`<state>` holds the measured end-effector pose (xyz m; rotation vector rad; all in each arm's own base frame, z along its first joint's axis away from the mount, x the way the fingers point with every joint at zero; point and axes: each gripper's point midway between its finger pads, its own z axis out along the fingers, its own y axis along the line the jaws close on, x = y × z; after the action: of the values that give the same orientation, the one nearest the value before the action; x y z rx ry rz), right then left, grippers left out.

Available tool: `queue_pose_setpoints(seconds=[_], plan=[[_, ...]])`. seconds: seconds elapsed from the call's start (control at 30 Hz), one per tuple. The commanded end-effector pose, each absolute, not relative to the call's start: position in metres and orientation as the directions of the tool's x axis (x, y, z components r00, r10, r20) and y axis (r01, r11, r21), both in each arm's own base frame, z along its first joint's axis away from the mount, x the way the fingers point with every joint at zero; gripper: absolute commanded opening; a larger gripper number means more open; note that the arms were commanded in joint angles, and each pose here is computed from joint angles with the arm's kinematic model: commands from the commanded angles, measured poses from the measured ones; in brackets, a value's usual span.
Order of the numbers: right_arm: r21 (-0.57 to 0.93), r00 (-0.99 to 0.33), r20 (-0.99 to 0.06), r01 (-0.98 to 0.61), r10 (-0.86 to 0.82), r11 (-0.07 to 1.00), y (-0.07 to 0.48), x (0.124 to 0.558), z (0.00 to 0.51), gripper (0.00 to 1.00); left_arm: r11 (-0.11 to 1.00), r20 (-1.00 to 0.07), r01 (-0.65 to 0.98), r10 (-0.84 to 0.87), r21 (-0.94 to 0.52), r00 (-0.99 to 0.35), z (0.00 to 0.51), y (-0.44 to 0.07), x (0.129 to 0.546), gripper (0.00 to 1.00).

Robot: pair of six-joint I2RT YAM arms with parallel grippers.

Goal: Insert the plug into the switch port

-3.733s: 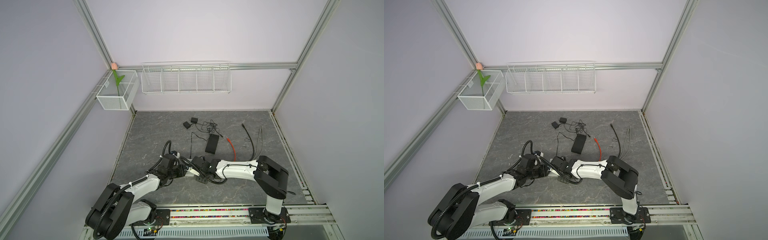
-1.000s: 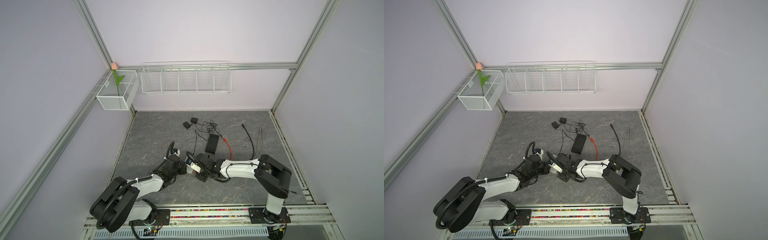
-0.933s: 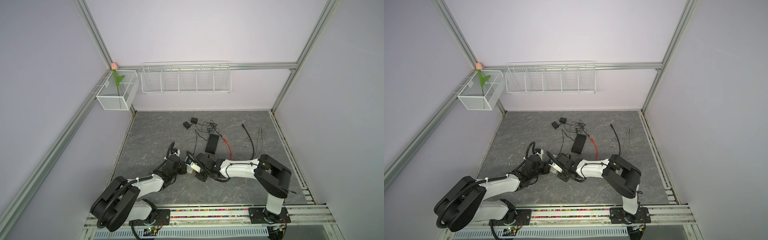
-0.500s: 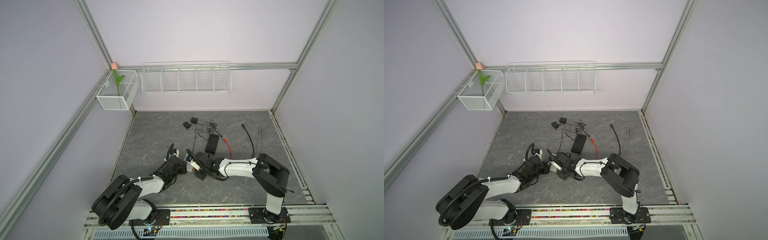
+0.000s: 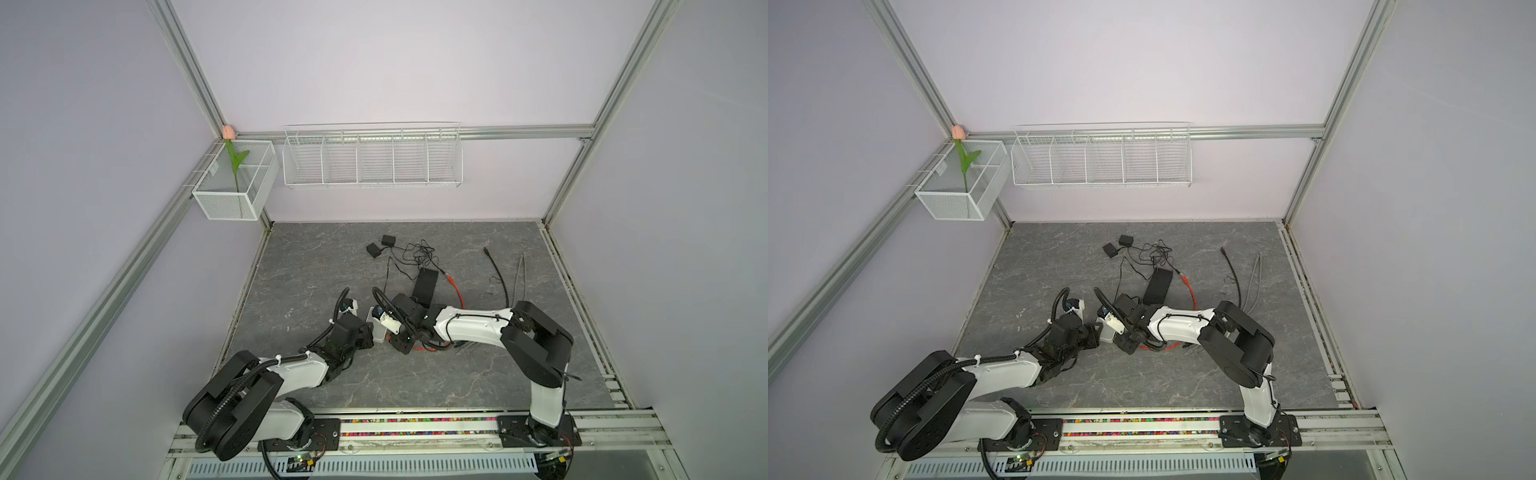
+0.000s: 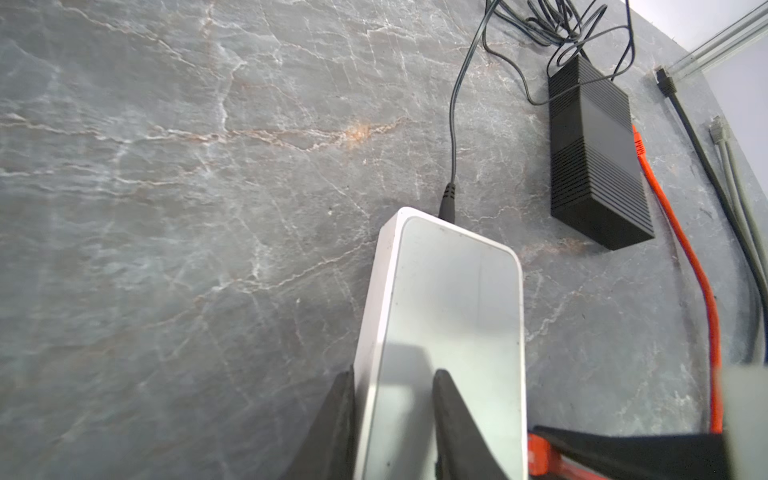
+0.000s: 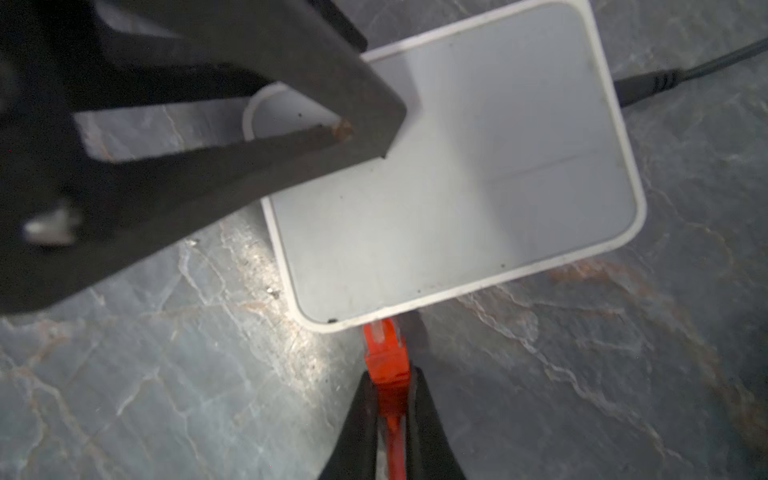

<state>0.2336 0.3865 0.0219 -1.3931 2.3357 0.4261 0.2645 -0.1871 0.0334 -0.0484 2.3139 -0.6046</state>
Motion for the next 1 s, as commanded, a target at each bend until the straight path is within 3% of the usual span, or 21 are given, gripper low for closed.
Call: queue_pose_setpoints(seconds=[0.0, 0.47, 0.97], plan=[[0.032, -0.043, -0.971, -0.998, -0.236, 0.051, 0.543, 0.217, 0.176, 0.06, 0.63, -0.266, 0.33, 0.198, -0.703, -0.944, 0.011, -0.262, 0.128, 0.29], [-0.018, 0.018, -0.991, -1.0, -0.134, -0.003, 0.562, 0.206, 0.196, 0.06, 0.622, -0.261, 0.341, 0.22, -0.705, -0.94, 0.008, -0.267, 0.124, 0.29], [-0.154, 0.185, -0.967, -0.971, -0.173, -0.181, 0.557, 0.173, 0.177, 0.07, 0.627, -0.269, 0.359, 0.238, -0.692, -0.933, 0.01, -0.267, 0.125, 0.29]])
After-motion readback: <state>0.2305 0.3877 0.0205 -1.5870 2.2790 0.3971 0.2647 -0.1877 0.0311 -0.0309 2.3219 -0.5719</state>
